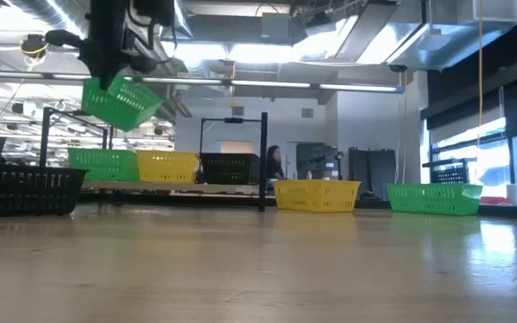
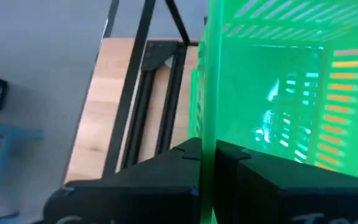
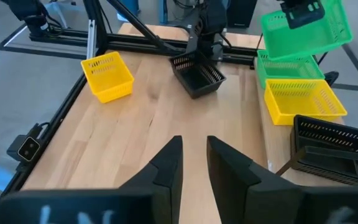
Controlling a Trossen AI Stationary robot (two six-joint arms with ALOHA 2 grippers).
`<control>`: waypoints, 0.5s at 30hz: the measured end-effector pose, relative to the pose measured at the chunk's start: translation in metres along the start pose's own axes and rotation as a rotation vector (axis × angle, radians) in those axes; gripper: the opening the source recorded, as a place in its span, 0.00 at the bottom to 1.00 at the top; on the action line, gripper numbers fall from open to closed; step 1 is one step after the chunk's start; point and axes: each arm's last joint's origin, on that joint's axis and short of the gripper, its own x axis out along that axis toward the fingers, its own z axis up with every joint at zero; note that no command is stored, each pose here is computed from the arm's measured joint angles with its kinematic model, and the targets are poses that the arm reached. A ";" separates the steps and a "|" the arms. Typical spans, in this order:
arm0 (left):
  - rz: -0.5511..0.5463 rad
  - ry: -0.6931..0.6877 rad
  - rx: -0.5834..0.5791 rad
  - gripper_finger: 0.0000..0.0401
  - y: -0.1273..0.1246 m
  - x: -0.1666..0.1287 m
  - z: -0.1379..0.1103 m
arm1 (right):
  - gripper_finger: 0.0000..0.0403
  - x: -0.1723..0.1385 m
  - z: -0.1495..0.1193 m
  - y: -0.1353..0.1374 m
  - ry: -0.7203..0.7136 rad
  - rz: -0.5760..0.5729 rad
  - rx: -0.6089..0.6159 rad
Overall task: Stack baskets on shelf by color
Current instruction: Stack the bottom green basket on the green basket on the shelf
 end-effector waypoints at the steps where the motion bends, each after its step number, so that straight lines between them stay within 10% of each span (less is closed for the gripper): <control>1: 0.015 -0.002 0.004 0.00 0.000 0.003 0.002 | 0.18 0.000 0.000 0.000 0.000 0.000 0.000; 15: 0.145 0.095 0.103 0.00 -0.022 0.043 0.010 | 0.18 0.000 0.000 0.000 -0.005 -0.001 -0.001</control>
